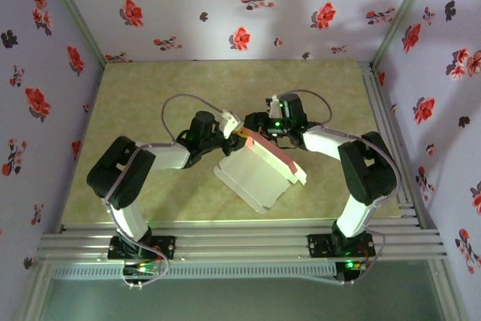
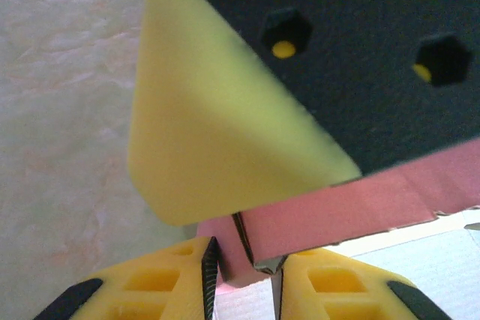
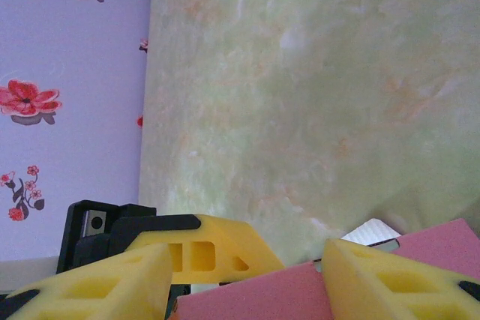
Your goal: Fold the paper box
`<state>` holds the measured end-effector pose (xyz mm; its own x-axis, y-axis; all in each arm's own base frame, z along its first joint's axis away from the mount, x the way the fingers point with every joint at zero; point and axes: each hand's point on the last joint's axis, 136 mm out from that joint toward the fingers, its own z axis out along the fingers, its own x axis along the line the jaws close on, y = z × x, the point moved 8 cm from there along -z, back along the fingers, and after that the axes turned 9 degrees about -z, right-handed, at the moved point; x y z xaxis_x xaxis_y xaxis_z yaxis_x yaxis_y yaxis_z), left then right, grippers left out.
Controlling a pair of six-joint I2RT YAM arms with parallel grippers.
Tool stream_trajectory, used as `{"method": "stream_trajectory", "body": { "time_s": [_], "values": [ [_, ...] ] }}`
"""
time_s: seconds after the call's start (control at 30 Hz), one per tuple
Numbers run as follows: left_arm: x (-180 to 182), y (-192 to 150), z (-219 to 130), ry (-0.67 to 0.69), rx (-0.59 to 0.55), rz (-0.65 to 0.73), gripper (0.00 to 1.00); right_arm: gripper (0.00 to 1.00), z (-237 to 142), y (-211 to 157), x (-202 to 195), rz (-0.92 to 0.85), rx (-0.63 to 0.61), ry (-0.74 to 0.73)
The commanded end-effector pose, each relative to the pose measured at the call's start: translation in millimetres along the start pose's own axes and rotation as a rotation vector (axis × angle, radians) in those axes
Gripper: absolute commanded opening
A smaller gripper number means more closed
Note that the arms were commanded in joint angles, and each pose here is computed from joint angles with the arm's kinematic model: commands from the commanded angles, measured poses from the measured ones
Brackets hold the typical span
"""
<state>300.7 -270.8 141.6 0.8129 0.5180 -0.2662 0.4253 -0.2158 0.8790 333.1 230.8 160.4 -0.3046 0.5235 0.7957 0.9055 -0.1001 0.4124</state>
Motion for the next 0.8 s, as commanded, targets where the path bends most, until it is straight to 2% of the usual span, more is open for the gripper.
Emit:
{"method": "stream_trajectory", "body": {
  "time_s": [0.0, 0.4, 0.77],
  "values": [
    [-9.6, 17.8, 7.4, -0.050, -0.064, 0.084, 0.27, 0.57, 7.4, -4.4, 0.0, 0.016, 0.050, 0.016],
    [1.6, 12.1, 25.0, -0.026, -0.115, 0.058, 0.28, 0.56, 7.5, -3.1, -12.6, 0.103, 0.039, -0.013],
    [2.9, 7.5, 28.6, -0.029, -0.110, 0.047, 0.22, 0.55, 11.9, 2.0, -14.3, 0.156, 0.029, 0.027]
  ]
}}
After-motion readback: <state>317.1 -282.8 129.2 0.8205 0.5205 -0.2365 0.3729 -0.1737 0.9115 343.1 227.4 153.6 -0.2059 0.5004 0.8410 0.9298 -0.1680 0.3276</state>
